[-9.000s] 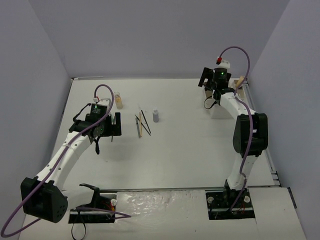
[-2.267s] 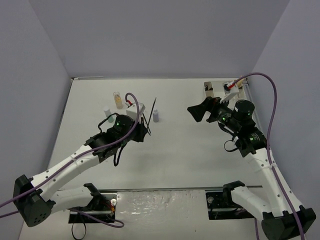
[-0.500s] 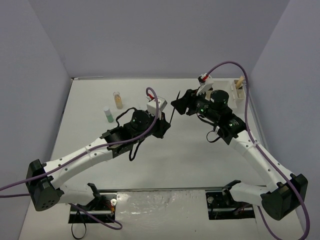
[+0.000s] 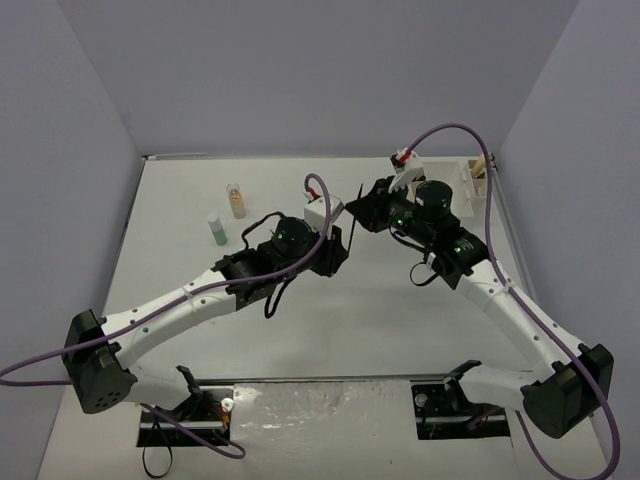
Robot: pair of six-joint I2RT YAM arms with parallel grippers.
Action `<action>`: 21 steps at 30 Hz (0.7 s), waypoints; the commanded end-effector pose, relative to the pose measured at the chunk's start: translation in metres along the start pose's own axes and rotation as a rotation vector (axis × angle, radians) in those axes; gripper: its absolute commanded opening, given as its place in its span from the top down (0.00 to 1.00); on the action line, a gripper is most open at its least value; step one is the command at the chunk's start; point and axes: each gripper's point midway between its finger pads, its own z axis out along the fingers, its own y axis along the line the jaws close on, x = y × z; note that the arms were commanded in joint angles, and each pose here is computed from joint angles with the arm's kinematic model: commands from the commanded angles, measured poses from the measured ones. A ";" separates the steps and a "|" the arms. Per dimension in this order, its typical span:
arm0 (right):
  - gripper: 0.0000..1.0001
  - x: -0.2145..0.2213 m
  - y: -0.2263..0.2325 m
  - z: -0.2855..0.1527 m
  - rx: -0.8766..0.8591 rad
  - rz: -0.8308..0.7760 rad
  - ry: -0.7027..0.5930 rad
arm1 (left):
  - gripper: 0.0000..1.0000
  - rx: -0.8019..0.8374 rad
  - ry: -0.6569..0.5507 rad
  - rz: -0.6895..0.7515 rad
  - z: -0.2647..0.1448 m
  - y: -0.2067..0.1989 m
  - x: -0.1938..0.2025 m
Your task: Organize the makeup
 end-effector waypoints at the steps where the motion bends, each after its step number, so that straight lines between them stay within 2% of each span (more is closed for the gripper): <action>1: 1.00 -0.051 -0.008 -0.007 0.068 -0.087 -0.171 | 0.54 -0.031 -0.067 -0.030 -0.007 0.005 -0.034; 3: 1.00 -0.057 -0.021 -0.011 0.128 -0.095 -0.196 | 0.44 -0.052 -0.061 -0.043 -0.008 0.011 -0.035; 4: 1.00 -0.062 -0.032 -0.014 0.178 -0.109 -0.215 | 0.33 -0.068 -0.056 -0.051 -0.009 0.018 -0.035; 7: 1.00 -0.073 -0.064 -0.025 0.307 -0.140 -0.257 | 0.20 -0.147 -0.028 -0.076 -0.019 0.047 -0.036; 12: 1.00 -0.110 -0.159 -0.072 0.655 -0.136 -0.418 | 0.12 -0.296 -0.015 -0.133 -0.057 0.105 -0.041; 15: 1.00 -0.124 -0.200 -0.094 0.809 -0.109 -0.513 | 0.04 -0.438 -0.006 -0.150 -0.091 0.146 -0.036; 21: 1.00 -0.151 -0.281 -0.139 1.040 -0.065 -0.676 | 0.03 -0.576 0.056 -0.171 -0.126 0.193 -0.001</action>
